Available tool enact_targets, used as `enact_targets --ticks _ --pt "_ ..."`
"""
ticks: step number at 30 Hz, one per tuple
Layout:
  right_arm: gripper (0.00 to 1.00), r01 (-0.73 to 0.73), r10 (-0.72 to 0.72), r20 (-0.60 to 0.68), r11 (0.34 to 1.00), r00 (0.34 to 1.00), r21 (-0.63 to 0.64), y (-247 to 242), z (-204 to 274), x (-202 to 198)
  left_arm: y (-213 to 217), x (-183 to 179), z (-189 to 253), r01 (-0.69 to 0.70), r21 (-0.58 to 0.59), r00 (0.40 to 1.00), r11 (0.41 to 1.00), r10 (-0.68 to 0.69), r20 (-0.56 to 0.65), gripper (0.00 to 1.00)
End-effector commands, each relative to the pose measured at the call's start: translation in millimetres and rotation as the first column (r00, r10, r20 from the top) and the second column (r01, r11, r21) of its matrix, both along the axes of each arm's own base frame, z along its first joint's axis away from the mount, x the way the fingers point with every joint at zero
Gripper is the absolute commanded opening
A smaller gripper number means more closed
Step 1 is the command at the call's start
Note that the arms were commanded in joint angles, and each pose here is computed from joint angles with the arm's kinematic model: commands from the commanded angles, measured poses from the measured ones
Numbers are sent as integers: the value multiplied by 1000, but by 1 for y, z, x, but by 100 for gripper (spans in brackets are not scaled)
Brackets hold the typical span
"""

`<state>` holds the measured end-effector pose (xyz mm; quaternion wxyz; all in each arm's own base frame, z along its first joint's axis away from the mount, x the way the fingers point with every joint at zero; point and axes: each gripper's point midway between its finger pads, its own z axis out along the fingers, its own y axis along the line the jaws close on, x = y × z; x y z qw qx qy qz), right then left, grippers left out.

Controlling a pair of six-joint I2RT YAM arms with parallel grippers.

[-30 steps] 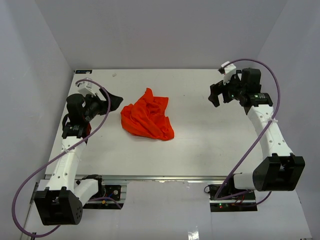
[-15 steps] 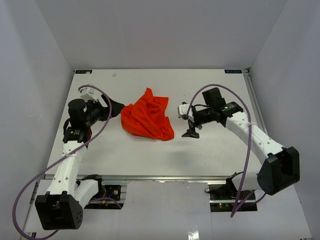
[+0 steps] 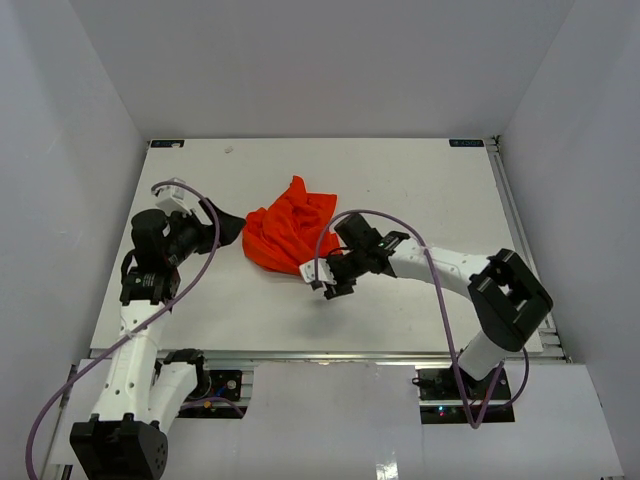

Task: Fold and stack the t-shirts
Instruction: Flatten the tshirt out

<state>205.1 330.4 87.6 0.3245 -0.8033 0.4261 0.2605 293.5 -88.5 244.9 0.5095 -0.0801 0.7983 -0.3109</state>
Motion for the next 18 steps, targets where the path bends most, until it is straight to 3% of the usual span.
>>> enact_targets --ticks 1,18 --pt "55 49 -52 78 998 996 32 29 2 27 4 -10 -6 -17 26 1000 1000 17 -18 98" --pt "49 171 -168 92 985 981 -23 33 -33 51 7 -12 -12 -13 61 999 998 15 -35 98"
